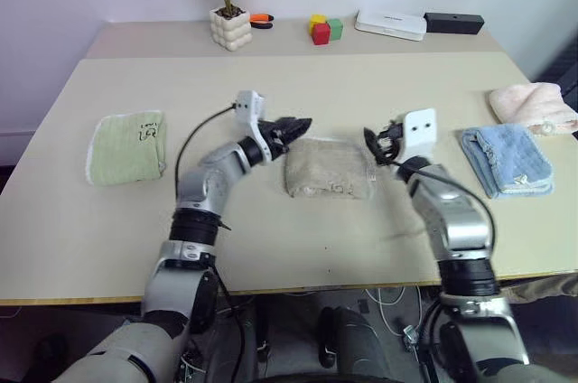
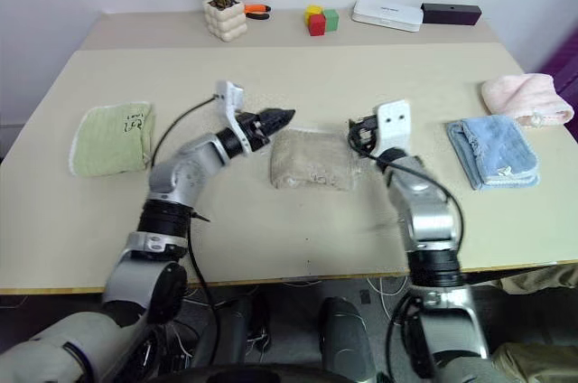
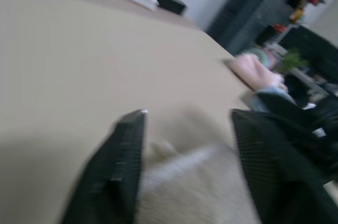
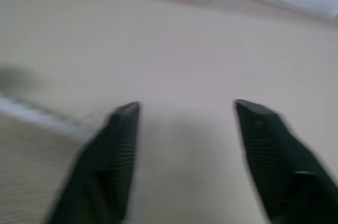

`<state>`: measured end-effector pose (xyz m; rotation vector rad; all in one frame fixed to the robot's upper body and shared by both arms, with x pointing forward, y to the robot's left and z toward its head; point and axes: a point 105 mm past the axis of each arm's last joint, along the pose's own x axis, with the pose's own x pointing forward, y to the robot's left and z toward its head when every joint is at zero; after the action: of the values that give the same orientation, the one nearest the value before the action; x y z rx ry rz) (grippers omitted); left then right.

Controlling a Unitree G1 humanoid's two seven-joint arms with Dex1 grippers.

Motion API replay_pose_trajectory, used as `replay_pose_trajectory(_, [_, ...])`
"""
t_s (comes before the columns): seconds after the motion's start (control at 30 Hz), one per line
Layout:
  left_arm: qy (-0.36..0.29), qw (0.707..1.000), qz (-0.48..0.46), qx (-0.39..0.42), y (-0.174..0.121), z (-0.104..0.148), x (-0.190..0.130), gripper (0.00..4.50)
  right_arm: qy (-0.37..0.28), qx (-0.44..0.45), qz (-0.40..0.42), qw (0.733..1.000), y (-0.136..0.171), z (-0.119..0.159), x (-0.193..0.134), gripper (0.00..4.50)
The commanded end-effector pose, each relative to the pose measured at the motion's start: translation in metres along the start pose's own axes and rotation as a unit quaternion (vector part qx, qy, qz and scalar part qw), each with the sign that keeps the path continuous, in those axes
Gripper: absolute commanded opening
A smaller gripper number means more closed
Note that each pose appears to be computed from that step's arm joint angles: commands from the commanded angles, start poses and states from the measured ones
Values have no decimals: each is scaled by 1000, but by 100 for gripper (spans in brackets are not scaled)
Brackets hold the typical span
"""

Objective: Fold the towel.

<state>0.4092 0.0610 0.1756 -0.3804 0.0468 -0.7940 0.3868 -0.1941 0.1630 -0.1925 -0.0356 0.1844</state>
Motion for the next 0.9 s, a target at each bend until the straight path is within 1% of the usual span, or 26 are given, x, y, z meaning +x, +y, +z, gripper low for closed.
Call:
replay_pose_trajectory(0.03, [-30,999,-18,7,-4,28,-5,445,-47,-8,26,999,-14,32,-5,450])
replay_pose_trajectory(0.13, [-15,1000,-17,-14,6,29,-21,449,-60,-9,62,996,-26,44,-14,450])
replay_pose_trajectory(0.23, [7,999,-19,-27,16,24,-37,449,-62,-25,94,993,-34,47,-25,450])
replay_pose_trajectory(0.3, [17,999,-39,-27,14,23,-43,449,-58,-26,114,991,-33,45,-30,450])
replay_pose_trajectory(0.37, [16,997,-71,-23,7,27,-48,449,-55,-21,145,988,-25,45,-36,450])
replay_pose_trajectory(0.47, [16,994,-103,20,3,34,-57,449,-31,-17,218,975,2,40,-51,450])
replay_pose_trajectory(0.5, [13,993,-118,27,1,37,-61,449,-25,-3,243,970,10,38,-58,450])
replay_pose_trajectory(0.57, [16,987,-151,54,-3,42,-69,449,-22,9,268,963,18,36,-71,450])
replay_pose_trajectory(0.63, [26,980,-175,90,-4,42,-78,449,-5,15,247,969,7,28,-74,450])
replay_pose_trajectory(0.67, [28,976,-189,105,-4,43,-84,449,21,63,225,972,-5,20,-72,450])
replay_pose_trajectory(0.73, [33,969,-210,127,-4,45,-92,449,62,143,201,967,-15,6,-72,450])
replay_pose_trajectory(0.83, [35,958,-238,157,-6,45,-101,449,114,209,194,952,-10,-10,-71,450])
replay_pose_trajectory(0.9, [52,948,-274,153,-11,40,-113,449,143,240,170,945,-9,-21,-65,450])
